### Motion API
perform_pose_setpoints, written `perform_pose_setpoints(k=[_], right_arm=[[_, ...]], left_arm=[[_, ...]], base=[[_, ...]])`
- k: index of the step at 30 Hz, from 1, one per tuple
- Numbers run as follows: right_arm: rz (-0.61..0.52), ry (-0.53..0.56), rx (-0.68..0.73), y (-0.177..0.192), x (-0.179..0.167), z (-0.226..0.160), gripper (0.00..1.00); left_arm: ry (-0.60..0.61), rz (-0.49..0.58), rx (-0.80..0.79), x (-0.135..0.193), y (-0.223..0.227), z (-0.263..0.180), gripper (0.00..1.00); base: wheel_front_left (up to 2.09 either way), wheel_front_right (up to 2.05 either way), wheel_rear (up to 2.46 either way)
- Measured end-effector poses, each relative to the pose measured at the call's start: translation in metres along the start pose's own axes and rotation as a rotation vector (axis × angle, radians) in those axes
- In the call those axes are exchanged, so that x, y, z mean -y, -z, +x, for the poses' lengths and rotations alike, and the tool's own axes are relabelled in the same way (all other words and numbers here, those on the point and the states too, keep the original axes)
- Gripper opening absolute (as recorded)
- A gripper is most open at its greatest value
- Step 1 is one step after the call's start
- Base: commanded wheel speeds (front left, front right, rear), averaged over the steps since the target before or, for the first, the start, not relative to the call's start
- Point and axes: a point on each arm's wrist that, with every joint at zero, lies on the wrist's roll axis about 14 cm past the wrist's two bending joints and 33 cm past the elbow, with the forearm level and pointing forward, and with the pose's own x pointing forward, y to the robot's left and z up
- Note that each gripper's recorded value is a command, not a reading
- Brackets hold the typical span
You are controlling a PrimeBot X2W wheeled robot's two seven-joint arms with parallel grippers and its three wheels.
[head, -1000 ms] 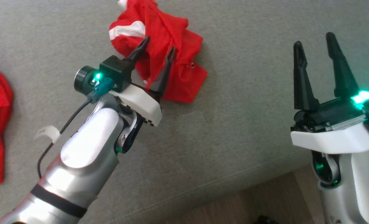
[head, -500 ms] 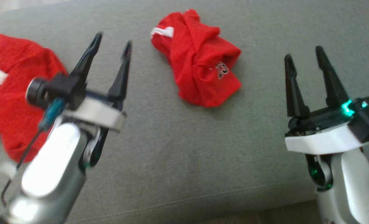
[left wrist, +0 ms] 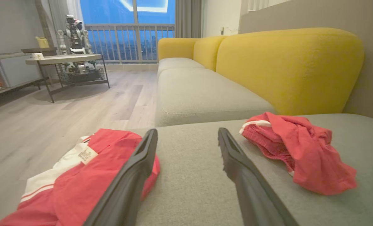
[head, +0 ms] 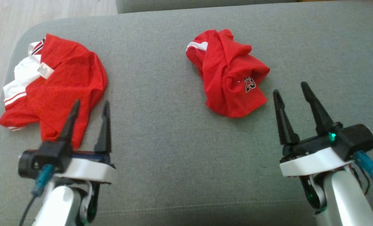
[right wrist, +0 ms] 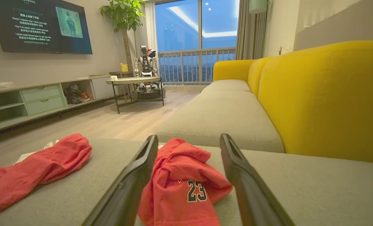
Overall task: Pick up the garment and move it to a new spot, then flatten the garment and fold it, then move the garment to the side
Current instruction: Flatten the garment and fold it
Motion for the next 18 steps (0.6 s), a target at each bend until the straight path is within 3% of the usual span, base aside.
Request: perform_pose_setpoints(k=[10, 18], right_arm=[[0.007, -0.085, -0.264, 0.087, -0.025, 0.008, 1.00], [-0.049, -0.167, -0.440, 0.145, -0.045, 0.029, 1.00]], left_arm=[[-0.038, 0.018, -0.018, -0.021, 0.007, -0.007, 1.00], [-0.092, 0.004, -0.065, -0.036, 0.021, -0.020, 1.00]], base=[[0.00, 0.00, 0.00], [0.00, 0.00, 0.00]])
